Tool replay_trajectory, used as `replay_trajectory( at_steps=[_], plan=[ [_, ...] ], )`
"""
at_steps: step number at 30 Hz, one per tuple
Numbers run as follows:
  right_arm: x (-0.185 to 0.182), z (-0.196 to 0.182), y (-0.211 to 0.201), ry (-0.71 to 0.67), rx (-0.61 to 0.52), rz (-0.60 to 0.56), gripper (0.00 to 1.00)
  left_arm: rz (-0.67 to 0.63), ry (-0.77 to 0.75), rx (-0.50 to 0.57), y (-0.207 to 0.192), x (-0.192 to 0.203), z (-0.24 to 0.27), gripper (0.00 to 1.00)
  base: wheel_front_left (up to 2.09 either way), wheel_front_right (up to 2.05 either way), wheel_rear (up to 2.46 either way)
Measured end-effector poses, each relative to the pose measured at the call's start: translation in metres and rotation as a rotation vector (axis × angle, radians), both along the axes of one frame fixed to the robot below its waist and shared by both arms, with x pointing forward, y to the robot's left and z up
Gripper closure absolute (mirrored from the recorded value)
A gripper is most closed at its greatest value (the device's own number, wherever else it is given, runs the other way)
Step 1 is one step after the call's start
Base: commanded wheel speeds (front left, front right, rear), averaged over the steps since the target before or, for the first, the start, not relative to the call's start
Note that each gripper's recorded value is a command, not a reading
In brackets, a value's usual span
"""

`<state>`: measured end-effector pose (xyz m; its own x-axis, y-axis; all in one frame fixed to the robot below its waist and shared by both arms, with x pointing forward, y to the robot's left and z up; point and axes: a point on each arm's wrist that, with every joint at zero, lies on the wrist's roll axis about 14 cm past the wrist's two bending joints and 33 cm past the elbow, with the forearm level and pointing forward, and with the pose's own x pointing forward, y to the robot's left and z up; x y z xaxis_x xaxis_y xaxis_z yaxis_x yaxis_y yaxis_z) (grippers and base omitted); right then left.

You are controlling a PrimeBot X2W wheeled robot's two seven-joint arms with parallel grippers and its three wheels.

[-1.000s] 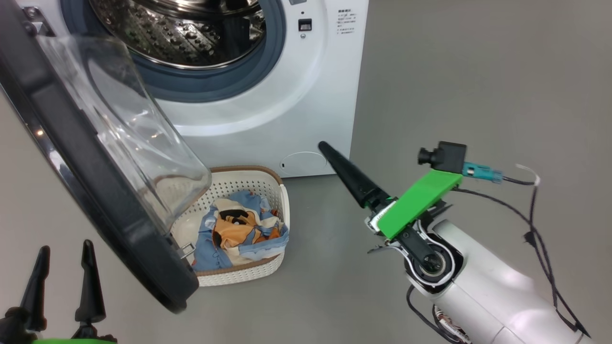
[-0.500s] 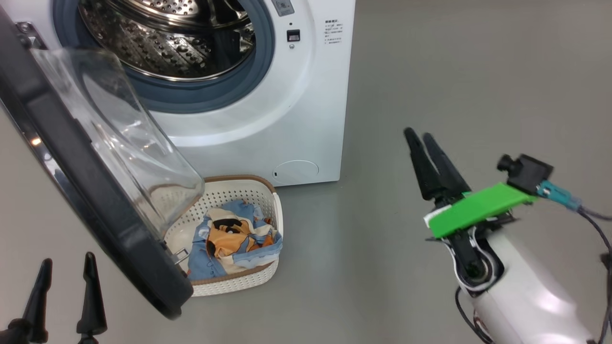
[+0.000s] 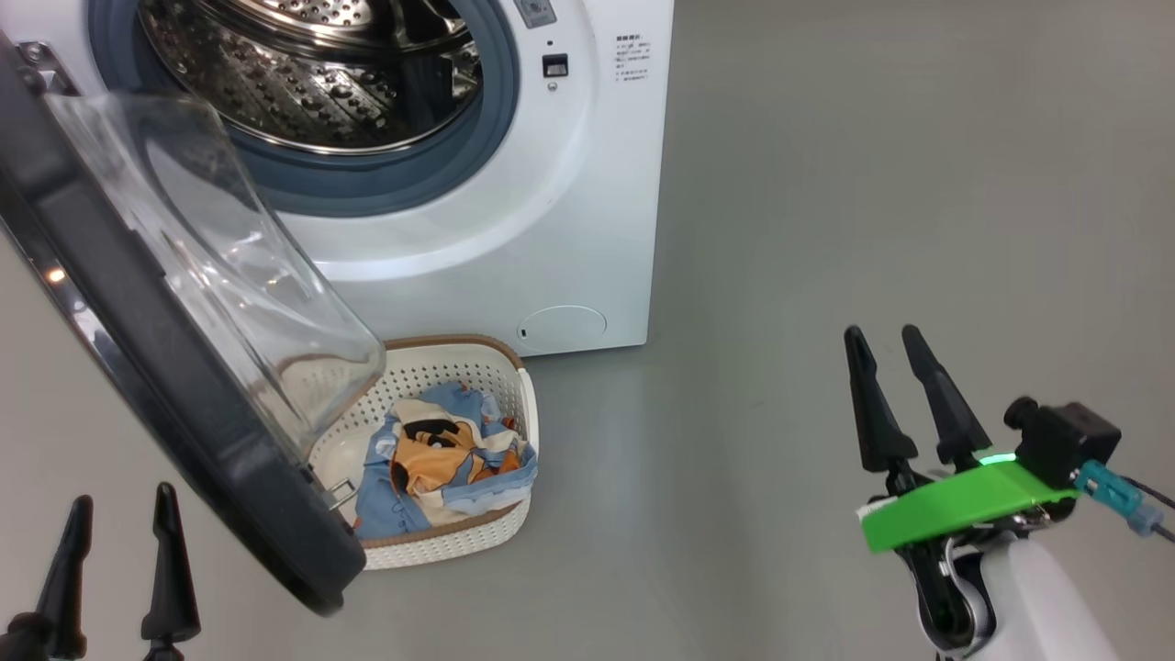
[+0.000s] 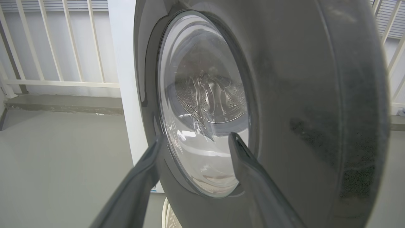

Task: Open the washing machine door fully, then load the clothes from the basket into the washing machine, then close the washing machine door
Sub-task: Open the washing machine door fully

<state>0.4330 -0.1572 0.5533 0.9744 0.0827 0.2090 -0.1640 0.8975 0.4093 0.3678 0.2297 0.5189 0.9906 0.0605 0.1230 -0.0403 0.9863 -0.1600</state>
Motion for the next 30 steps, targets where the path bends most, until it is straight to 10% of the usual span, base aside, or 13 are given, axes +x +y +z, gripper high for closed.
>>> replay_trajectory(
  at_steps=[30],
  plan=[
    [-0.033, -0.038, -0.023, 0.080, -0.408, -0.081, 0.00, 0.010, 0.051, 0.011, 0.001, -0.010, -0.016, 0.00, 0.00, 0.00, 0.00]
  ],
)
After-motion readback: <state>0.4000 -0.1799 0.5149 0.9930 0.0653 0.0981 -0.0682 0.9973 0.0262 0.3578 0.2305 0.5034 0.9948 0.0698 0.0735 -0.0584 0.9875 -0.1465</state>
